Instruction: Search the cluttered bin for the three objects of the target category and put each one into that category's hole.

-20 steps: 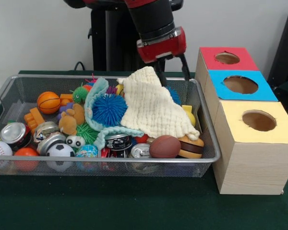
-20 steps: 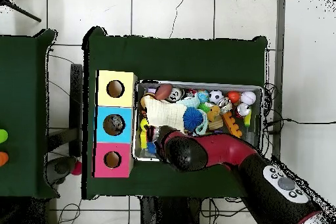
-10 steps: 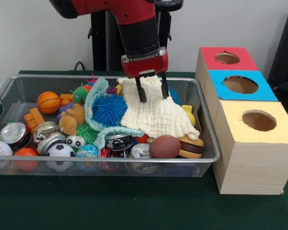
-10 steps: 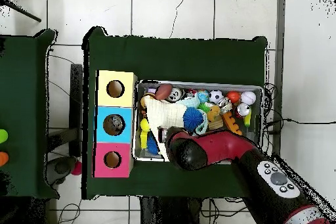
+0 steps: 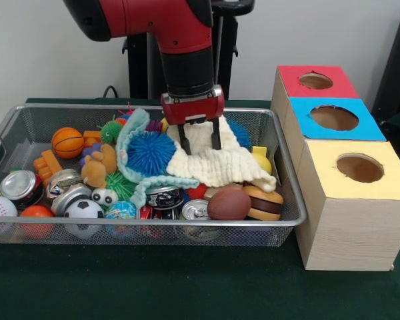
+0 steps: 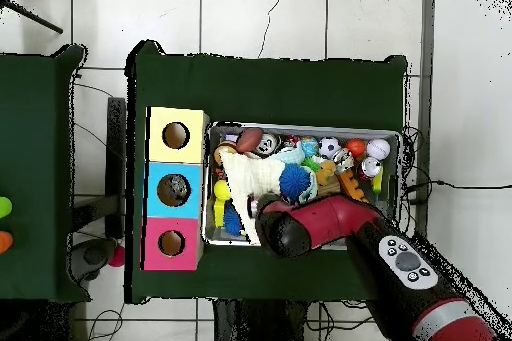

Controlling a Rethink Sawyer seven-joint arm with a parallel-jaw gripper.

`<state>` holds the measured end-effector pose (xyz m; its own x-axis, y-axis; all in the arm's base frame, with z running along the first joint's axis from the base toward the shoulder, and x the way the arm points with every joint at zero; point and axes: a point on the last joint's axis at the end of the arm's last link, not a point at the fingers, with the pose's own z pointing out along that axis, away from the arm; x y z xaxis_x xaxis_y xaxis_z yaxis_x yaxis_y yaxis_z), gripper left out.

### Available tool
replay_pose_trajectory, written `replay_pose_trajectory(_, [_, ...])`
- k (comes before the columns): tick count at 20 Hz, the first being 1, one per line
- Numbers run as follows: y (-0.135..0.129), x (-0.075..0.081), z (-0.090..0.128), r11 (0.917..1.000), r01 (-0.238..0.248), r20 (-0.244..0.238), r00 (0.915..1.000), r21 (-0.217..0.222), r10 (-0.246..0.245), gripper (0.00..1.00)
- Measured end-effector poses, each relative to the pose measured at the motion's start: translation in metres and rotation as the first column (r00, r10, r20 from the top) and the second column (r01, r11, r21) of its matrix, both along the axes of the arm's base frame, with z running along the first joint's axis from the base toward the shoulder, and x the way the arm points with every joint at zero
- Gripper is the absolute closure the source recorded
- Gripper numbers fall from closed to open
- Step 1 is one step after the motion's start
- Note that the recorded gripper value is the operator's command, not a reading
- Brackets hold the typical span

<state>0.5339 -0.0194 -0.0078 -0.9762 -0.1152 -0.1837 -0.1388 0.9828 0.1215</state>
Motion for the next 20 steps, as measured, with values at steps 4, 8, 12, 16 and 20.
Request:
replay_pose_trajectory(4, [-0.002,-0.001,-0.007,0.9995,-0.021,0.001,0.9998,-0.022,0.021,0.00])
replay_pose_trajectory(8, [-0.003,-0.002,-0.014,0.9956,-0.065,0.004,0.9979,-0.067,0.065,0.00])
replay_pose_trajectory(12, [-0.003,-0.001,-0.017,0.9912,-0.089,0.006,0.9959,-0.098,0.090,0.00])
replay_pose_trajectory(16, [-0.002,-0.001,-0.019,0.9865,-0.106,0.012,0.9941,-0.125,0.108,1.00])
replay_pose_trajectory(20, [-0.005,0.000,-0.020,0.9873,-0.099,0.052,0.9930,-0.125,0.106,1.00])
